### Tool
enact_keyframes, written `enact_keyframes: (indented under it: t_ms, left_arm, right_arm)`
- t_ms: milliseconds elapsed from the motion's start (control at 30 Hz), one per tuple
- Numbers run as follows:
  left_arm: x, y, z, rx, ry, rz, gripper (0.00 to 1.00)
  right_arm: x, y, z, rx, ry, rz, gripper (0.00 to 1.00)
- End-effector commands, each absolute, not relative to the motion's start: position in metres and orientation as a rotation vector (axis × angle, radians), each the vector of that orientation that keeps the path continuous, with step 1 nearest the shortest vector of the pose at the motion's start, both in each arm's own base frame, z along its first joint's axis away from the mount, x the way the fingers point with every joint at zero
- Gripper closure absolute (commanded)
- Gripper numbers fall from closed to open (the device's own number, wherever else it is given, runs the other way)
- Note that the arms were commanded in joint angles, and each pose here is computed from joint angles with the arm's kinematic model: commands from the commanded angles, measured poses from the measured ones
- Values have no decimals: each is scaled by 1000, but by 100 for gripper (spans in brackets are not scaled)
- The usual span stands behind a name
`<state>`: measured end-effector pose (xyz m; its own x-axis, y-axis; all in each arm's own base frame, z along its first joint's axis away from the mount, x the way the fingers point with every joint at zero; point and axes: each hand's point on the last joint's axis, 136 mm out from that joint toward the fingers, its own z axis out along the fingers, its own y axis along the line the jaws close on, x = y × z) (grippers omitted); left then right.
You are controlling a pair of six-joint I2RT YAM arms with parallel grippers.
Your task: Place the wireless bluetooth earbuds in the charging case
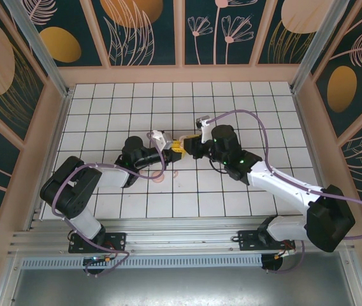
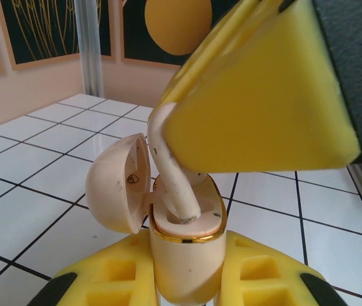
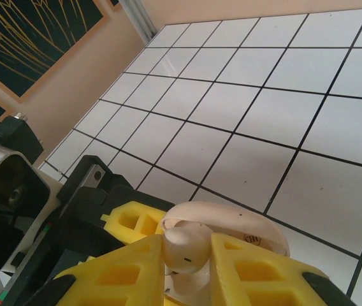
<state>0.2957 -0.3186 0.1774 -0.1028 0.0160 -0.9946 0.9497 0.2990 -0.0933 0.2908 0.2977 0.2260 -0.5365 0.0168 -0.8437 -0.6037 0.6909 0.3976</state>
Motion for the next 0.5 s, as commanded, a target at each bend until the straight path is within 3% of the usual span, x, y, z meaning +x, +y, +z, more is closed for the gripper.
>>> enact_keyframes:
  t_ms: [0, 467]
  left_arm:
    - [292, -321, 211, 958, 1318, -1049, 87]
    - [292, -322, 218, 956, 1298, -1054, 87]
  right_arm:
    - [290, 300, 223, -476, 1969, 849, 76]
    - [281, 303, 216, -524, 1973, 859, 77]
